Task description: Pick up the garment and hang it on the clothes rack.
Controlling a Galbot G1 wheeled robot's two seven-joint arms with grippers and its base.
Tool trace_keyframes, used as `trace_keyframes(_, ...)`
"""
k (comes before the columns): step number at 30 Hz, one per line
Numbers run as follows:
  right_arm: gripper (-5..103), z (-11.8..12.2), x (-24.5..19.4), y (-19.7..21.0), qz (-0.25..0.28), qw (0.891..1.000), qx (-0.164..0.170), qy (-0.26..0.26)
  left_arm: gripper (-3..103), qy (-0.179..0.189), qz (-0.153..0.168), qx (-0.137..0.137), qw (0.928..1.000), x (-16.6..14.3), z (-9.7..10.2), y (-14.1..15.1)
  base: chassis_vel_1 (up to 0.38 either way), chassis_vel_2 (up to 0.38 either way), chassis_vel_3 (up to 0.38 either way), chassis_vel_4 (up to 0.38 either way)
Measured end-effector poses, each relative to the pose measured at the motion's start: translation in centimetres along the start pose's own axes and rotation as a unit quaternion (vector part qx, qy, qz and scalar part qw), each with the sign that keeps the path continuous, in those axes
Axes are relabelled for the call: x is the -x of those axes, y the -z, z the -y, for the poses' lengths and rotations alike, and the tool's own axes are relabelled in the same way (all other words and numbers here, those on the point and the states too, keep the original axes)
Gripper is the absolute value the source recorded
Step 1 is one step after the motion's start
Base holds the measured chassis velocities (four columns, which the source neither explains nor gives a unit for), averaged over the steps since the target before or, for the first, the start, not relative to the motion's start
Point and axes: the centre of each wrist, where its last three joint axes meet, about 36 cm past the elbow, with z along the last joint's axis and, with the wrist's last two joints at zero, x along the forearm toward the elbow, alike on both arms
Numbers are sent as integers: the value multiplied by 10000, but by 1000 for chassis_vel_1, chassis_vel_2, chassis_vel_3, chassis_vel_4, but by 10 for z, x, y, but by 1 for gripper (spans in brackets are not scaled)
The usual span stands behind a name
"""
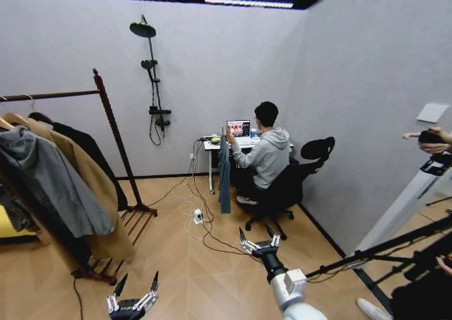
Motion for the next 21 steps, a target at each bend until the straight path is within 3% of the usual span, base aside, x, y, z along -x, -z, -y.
trace_keyframes(21, 100, -2, 7, -4, 45, 10000, -54, -12, 100, 2, 0, 0, 10000, 0, 0, 0, -339, 336, 334, -333)
